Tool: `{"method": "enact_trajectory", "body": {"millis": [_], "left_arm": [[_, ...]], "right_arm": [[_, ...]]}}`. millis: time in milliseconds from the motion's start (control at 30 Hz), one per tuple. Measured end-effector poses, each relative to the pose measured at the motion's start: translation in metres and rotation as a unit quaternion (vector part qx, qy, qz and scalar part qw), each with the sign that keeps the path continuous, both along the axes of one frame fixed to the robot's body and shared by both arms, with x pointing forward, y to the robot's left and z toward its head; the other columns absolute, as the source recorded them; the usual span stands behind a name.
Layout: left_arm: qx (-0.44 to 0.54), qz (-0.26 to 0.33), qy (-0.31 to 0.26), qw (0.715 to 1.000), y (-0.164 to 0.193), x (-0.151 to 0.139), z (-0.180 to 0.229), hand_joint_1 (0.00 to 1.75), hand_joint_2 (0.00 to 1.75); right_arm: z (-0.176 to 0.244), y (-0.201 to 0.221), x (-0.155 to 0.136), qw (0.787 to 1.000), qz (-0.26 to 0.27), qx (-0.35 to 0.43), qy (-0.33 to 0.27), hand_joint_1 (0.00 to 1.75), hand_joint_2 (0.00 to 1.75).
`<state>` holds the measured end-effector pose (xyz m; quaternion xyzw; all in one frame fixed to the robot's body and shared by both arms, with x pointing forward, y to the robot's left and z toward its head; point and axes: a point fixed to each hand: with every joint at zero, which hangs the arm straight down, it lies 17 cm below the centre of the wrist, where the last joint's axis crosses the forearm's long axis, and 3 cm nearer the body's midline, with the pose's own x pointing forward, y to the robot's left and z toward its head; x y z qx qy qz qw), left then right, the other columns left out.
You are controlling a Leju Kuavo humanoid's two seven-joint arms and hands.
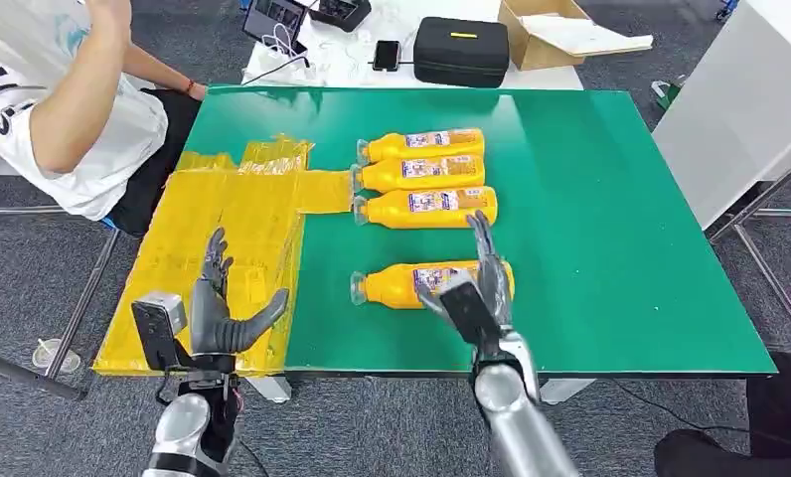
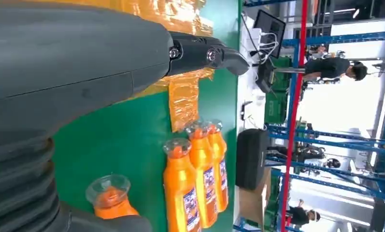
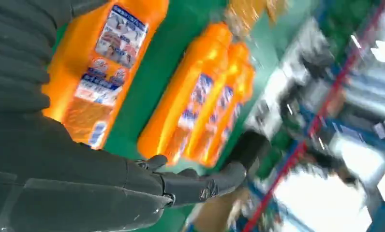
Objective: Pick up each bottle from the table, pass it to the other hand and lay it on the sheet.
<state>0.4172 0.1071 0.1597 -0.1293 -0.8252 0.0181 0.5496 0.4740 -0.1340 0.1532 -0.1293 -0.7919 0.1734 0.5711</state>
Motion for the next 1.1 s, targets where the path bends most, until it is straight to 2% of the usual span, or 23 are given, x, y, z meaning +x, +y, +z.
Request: {"method": "enact_trajectory", "body": {"millis": [67,300,467,633,1100], "left_arm": [[-0.002,-0.001,0.001,1.000,0.000,0.001,-0.001,0.00,1.75],[-0.004,0.006,0.003,1.000,0.007,0.005,-0.005,0.00,1.75],[-0.005,0.013,0.005,1.000,0.013,0.009,-0.007,0.00,1.75],[-0.005,0.015,0.006,1.000,0.016,0.014,-0.007,0.00,1.75],[-0.005,0.013,0.007,1.000,0.019,0.017,-0.012,0.00,1.75]], "right_arm": [[-0.015,0.012,0.010,0.998,0.039,-0.033,0.038,0.00,1.75],[-0.044,0.038,0.027,0.979,0.132,-0.118,0.103,0.00,1.75],[-0.049,0.044,0.035,0.968,0.161,-0.153,0.118,0.00,1.75],[-0.055,0.054,0.034,0.948,0.219,-0.185,0.140,0.00,1.75],[-0.080,0.027,0.030,0.914,0.263,-0.251,0.177,0.00,1.75]]}}
